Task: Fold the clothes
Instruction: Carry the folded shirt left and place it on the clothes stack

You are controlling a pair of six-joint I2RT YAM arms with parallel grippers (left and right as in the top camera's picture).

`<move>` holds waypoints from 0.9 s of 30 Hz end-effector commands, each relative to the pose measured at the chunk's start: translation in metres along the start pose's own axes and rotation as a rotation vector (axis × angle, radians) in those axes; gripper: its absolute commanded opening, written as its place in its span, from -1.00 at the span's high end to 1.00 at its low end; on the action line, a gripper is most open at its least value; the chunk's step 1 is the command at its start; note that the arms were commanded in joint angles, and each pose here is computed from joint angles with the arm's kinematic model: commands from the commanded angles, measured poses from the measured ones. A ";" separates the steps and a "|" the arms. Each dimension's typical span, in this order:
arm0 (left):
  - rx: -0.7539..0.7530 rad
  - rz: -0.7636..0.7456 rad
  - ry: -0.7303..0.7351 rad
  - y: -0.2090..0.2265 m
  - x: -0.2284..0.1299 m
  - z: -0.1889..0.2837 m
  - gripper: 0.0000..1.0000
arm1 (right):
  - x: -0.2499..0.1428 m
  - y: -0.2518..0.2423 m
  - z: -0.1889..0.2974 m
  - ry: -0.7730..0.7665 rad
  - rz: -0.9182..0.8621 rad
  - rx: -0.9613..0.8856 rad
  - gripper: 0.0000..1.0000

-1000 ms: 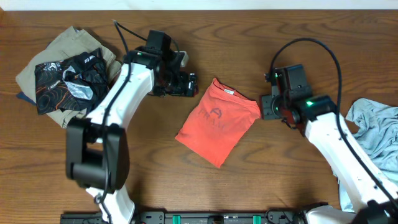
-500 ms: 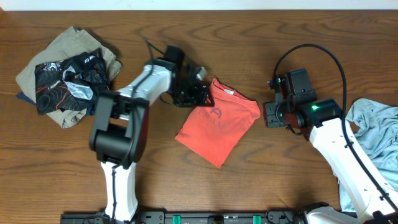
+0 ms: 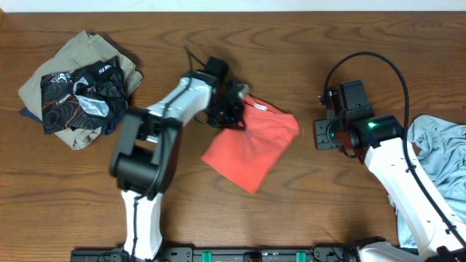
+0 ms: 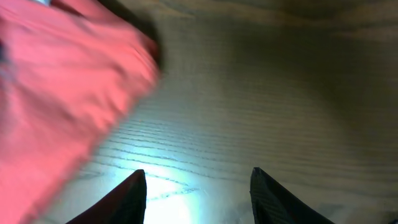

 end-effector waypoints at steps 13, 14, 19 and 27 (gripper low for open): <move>0.467 0.249 -0.786 0.104 -0.002 0.297 0.88 | -0.002 -0.017 0.006 0.010 -0.042 -0.033 -0.01; 0.482 0.284 -0.819 0.118 -0.006 0.309 0.88 | -0.002 -0.017 0.006 0.010 -0.042 -0.033 -0.01; 0.514 0.487 -0.920 0.183 -0.026 0.340 0.88 | -0.002 -0.017 0.006 0.009 -0.042 -0.033 -0.01; 0.491 0.629 -0.965 0.257 -0.037 0.342 0.42 | -0.002 -0.017 0.006 0.009 -0.042 -0.033 -0.01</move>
Point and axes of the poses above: each gripper's point midway between its finger pads, its own z axis back along the fingers, its own y axis along the line the jaws close on, x = y × z, the point moved 6 cm from there along z, back along the fingers, and after that the axes turned 5 degrees about z, right-handed, at the moved point
